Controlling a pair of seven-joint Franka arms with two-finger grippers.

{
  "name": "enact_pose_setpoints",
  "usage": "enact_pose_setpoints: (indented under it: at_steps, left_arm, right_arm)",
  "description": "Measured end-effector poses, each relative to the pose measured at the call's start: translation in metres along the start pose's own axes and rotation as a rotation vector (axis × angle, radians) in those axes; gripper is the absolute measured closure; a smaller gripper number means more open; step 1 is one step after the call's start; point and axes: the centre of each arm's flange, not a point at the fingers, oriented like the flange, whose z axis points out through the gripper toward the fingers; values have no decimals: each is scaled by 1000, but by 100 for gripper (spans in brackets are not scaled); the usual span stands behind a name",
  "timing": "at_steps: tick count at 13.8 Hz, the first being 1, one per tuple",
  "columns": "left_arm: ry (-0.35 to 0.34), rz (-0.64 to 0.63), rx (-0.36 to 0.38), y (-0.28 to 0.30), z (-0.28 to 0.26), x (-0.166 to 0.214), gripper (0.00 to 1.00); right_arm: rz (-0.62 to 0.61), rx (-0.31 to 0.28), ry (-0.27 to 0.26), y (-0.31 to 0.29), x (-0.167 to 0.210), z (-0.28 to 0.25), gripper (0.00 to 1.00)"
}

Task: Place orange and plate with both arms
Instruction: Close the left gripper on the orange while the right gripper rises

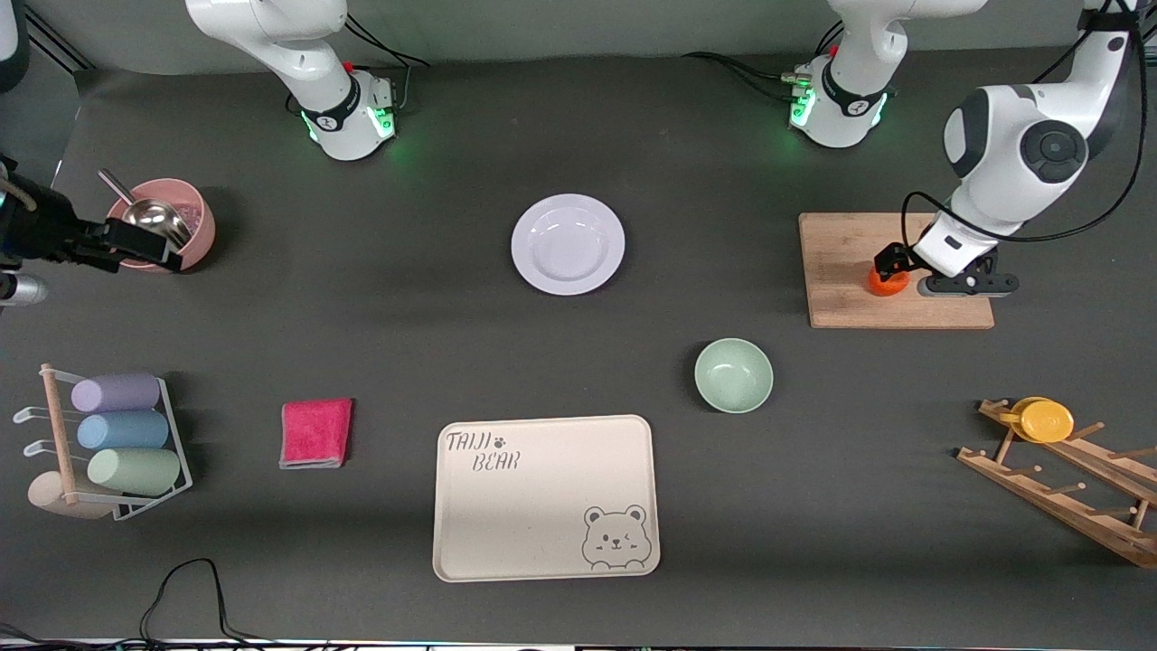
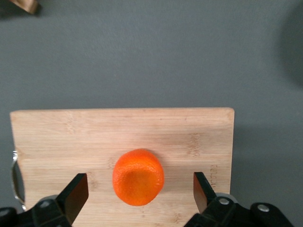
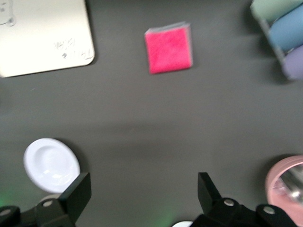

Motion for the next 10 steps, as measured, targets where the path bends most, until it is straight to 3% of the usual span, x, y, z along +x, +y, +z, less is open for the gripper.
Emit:
enact_pose_setpoints:
  at_steps: [5, 10]
  left_arm:
    - [-2, -13, 1, 2, 35, -9, 1]
    - [-24, -22, 4, 0, 69, -15, 1]
  right_arm:
    - [-22, 232, -44, 14, -68, 27, 0]
    - [-45, 485, -109, 17, -102, 67, 0]
